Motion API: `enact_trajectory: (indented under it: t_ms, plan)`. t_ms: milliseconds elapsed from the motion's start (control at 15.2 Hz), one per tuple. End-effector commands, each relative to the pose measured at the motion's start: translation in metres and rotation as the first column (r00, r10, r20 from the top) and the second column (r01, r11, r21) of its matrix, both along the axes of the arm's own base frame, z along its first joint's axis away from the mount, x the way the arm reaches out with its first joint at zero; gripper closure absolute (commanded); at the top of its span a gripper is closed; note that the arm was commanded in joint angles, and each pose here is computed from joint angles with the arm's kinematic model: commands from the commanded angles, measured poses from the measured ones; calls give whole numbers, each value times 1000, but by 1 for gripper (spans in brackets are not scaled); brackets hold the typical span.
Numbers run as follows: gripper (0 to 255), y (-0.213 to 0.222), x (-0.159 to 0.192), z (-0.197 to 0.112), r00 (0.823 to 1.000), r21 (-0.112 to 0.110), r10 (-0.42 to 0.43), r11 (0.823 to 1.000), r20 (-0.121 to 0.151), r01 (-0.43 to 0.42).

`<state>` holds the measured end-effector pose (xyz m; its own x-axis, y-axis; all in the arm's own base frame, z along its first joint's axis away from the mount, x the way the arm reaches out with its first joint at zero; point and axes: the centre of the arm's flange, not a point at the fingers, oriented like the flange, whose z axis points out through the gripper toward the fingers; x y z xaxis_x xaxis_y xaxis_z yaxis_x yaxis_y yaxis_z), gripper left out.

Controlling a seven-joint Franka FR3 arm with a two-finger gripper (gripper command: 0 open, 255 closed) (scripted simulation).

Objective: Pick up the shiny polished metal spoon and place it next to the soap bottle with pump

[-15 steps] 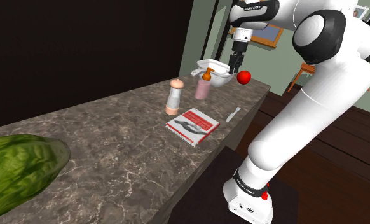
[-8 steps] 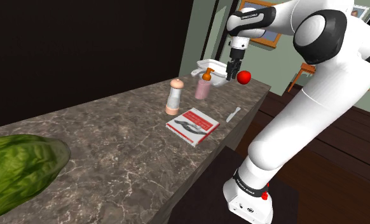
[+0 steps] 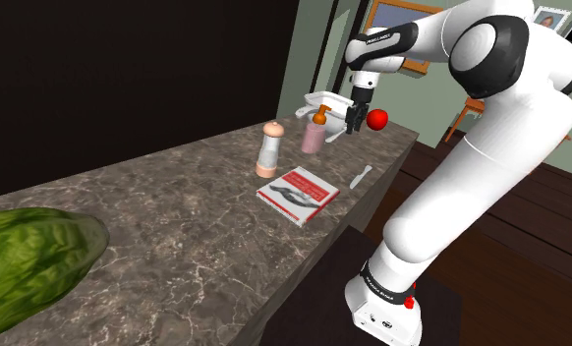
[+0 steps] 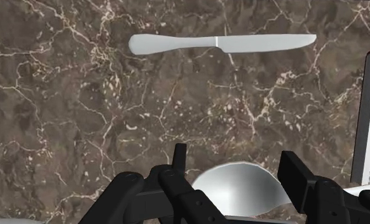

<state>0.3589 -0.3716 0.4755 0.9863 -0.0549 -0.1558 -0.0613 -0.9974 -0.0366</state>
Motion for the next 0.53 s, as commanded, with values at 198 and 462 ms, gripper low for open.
enact_trajectory:
  t_ms: [198, 462]
  plan:
    - [255, 1, -1, -27, 1000, 0, 0, 1000, 0, 0]
    - [255, 1, -1, -48, 1000, 0, 0, 1000, 0, 0]
